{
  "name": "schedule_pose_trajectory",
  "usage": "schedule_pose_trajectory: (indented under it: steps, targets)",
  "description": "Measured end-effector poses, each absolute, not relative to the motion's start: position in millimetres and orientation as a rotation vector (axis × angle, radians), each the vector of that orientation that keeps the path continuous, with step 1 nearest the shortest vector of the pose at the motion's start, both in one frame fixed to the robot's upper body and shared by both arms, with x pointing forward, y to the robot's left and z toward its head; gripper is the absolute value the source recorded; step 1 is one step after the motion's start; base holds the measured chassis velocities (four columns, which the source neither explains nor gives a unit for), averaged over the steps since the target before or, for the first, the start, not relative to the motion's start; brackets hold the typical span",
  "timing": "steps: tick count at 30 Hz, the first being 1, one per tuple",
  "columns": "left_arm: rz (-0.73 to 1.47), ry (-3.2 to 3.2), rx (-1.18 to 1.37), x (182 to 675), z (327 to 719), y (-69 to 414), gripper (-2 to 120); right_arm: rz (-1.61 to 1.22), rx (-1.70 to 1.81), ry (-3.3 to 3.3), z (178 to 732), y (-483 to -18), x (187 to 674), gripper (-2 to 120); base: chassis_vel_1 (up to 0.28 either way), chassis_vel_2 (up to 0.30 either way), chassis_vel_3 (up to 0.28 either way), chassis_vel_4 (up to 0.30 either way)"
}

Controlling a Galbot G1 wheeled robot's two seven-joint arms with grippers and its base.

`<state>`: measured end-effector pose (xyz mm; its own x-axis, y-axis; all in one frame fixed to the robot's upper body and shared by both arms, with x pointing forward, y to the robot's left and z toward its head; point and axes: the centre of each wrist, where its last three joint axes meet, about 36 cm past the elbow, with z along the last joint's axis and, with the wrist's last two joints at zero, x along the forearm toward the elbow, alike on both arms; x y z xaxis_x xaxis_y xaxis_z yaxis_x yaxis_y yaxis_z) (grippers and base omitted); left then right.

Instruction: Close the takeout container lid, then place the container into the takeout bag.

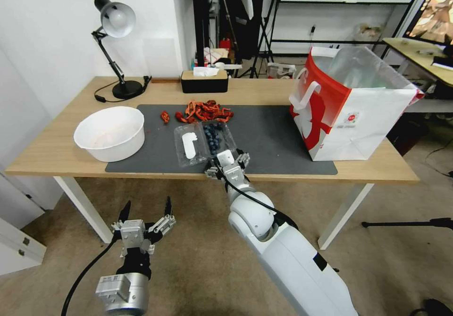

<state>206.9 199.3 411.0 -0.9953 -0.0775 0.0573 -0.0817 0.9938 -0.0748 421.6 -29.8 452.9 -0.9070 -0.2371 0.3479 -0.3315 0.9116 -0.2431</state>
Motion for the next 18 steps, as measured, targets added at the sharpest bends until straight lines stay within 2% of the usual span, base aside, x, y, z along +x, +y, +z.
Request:
schedule_pose_trajectory:
  steps: [18]
  targets:
    - [0.117,-3.085,0.147,203.2,409.6,199.3,100,0.416,0.480,-2.753,451.3,-5.8,415.6,100,0.000,0.000,0.000,0.000]
